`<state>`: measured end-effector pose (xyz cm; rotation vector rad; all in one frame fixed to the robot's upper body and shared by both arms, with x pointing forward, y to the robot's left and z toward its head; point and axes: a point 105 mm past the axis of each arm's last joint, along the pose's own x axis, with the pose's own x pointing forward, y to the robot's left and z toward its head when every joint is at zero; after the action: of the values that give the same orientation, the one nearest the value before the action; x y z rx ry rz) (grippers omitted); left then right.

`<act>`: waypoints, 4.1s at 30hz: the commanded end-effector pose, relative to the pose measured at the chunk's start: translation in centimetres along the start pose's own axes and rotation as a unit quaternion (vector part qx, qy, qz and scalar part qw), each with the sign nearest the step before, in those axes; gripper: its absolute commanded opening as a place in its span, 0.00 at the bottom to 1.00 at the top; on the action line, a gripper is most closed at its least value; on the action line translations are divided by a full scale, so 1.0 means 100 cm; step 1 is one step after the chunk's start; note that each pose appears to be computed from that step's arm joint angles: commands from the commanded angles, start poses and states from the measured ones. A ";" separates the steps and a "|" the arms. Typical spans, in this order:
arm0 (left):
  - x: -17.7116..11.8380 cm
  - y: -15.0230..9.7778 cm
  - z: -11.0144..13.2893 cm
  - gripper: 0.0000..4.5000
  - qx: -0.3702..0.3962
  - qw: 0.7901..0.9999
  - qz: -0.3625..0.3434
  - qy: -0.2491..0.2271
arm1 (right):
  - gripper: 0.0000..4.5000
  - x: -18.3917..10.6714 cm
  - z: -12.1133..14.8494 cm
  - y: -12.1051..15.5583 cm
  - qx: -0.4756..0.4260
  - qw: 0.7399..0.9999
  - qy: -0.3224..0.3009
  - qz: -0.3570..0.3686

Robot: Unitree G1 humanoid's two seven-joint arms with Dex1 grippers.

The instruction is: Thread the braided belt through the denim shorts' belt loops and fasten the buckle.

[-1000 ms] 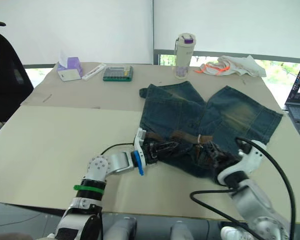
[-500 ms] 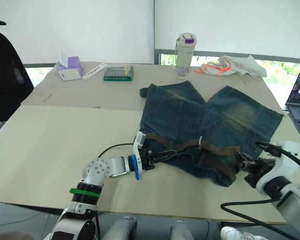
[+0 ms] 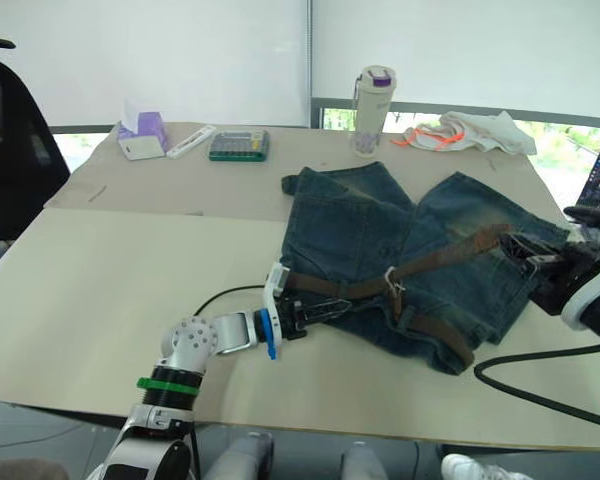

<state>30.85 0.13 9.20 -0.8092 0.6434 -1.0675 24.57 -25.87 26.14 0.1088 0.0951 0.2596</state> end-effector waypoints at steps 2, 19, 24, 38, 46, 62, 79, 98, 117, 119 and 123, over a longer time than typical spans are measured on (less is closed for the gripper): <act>-0.006 0.003 0.001 0.83 0.011 1.000 0.014 -0.003 | 0.00 -0.003 0.044 0.021 0.013 0.996 -0.073 0.049; -0.025 -0.089 0.065 0.83 -0.067 0.958 -0.241 -0.142 | 0.00 0.062 -0.003 0.096 0.227 0.958 -0.109 0.137; -0.017 -0.105 0.074 0.83 -0.111 0.946 -0.265 -0.150 | 0.00 0.071 -0.012 0.100 0.250 0.952 -0.126 0.125; 0.005 -0.104 0.067 0.83 -0.222 0.933 -0.251 -0.135 | 0.00 0.075 -0.021 0.115 0.280 0.935 -0.170 0.134; 0.011 -0.095 0.079 0.83 -0.255 0.923 -0.238 -0.164 | 0.00 0.070 -0.028 0.128 0.292 0.930 -0.155 0.162; 0.012 -0.095 0.076 0.20 -0.254 0.925 -0.234 -0.161 | 0.00 0.072 -0.037 0.125 0.293 0.934 -0.142 0.148; 0.009 -0.088 0.079 0.20 -0.253 0.928 -0.216 -0.168 | 0.00 0.074 -0.037 0.126 0.280 0.939 -0.138 0.146; 0.009 -0.076 0.079 0.20 -0.258 0.928 -0.203 -0.176 | 0.00 0.078 -0.041 0.126 0.253 0.949 -0.129 0.138; 0.006 -0.083 0.076 0.20 -0.239 0.929 -0.225 -0.170 | 0.00 0.077 -0.040 0.126 0.251 0.949 -0.128 0.138; 0.004 -0.087 0.075 0.36 -0.230 0.930 -0.232 -0.166 | 0.00 0.077 -0.040 0.126 0.251 0.949 -0.128 0.138; 0.004 -0.085 0.069 0.68 -0.204 0.945 -0.210 -0.146 | 0.00 0.078 -0.039 0.125 0.252 0.949 -0.130 0.138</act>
<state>32.96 -0.30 18.97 -1.5499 0.4688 -1.1122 28.92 -11.51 21.91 0.6750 -0.0743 0.4680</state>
